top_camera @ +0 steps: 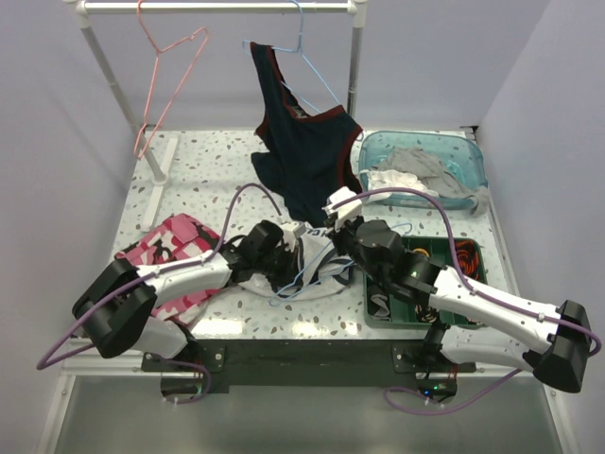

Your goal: Place the tank top on the hanger

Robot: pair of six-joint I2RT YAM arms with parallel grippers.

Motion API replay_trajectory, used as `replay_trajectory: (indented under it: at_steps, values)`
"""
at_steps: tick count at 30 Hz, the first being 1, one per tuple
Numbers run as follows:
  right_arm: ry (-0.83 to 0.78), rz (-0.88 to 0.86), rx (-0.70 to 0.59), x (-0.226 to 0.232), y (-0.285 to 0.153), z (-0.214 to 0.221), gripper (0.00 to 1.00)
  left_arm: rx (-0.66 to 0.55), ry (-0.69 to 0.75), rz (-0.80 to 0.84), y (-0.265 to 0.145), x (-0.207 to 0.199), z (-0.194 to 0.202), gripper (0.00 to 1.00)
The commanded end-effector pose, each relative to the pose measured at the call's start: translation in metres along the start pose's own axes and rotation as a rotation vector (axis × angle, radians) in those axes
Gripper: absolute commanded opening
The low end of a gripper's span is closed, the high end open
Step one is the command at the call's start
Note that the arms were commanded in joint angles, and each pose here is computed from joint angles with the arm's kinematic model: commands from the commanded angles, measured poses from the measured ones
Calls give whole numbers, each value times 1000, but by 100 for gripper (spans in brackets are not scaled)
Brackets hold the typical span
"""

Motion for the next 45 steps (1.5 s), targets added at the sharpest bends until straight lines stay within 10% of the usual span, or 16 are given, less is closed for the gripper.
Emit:
replay_trajectory:
  at_steps: [1, 45]
  values:
    - [18, 67, -36, -12, -1, -18, 0, -118, 7, 12, -22, -13, -28, 0]
    - [21, 601, -134, -91, 2, -93, 0, -403, 27, 193, -194, -71, -114, 0]
Point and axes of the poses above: each gripper's point midway between its finger pads, its own y axis out along the fingers, its own x axis along the line the jaws close on, z = x × y, the point moved 3 cm from there along -y, back along the fingers, and after that the axes turned 11 degrees about -y, right-handed, at the moved point
